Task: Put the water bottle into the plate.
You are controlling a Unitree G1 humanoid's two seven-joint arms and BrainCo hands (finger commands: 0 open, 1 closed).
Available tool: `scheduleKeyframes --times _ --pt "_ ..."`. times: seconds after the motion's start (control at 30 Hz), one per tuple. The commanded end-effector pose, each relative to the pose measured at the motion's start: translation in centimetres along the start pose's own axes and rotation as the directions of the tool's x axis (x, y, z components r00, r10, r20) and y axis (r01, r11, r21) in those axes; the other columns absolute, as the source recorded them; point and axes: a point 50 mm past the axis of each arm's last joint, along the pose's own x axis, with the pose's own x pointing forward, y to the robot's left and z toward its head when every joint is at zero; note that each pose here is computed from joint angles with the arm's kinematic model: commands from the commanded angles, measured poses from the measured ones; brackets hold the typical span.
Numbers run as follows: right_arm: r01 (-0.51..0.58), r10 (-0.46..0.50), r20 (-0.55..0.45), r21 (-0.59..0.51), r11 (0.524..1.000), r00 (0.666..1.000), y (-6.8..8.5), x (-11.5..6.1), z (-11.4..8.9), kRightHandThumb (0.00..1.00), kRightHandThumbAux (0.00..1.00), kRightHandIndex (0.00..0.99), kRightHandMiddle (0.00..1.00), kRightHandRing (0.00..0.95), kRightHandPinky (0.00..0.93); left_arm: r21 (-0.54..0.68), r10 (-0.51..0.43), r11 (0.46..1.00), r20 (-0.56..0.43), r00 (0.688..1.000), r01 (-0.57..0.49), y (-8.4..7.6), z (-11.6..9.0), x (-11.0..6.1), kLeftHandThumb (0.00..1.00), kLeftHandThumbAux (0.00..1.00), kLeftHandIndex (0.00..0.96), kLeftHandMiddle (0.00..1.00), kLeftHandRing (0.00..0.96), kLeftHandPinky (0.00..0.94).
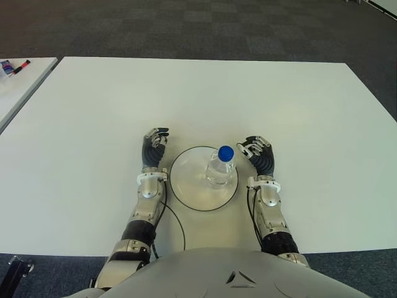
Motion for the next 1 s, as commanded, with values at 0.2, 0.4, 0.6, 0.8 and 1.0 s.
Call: scheduleKeyframes --times 0.2,0.4,0.6,0.8,1.0 --pt "0.016 -0.017 -0.074 -0.013 1.0 0.997 -0.16 -0.32 -1.4 0.684 0.732 0.413 0.412 0.43 0.42 -0.004 0.009 1.0 -0.016 1.0 -0.009 0.25 -0.3 -0.15 0.715 0.71 0.412 0.331 0.339 0.371" --pt "0.034 -0.035 -0.082 -0.02 0.999 0.996 -0.36 -0.26 -1.68 0.684 0.731 0.413 0.414 0.435 0.429 -0.003 0.008 1.0 -0.008 1.0 -0.008 0.29 -0.27 -0.17 0.714 0.711 0.411 0.332 0.339 0.373" --pt "0.065 -0.065 -0.069 -0.008 0.998 0.995 -0.43 -0.22 -1.79 0.689 0.731 0.416 0.441 0.458 0.453 0.0 0.008 1.0 -0.004 1.0 -0.008 0.34 -0.29 -0.16 0.714 0.71 0.412 0.331 0.34 0.375" --pt "0.075 -0.073 -0.057 0.028 0.997 0.996 -0.31 -0.15 -1.9 0.691 0.731 0.417 0.46 0.472 0.454 -0.001 0.009 1.0 -0.005 1.0 -0.009 0.37 -0.36 -0.13 0.713 0.71 0.412 0.332 0.344 0.381" --pt "0.075 -0.072 -0.054 0.049 0.996 0.996 -0.2 -0.14 -1.96 0.691 0.732 0.417 0.459 0.467 0.447 -0.005 0.011 1.0 -0.009 1.0 -0.011 0.39 -0.42 -0.11 0.713 0.71 0.413 0.336 0.348 0.389"
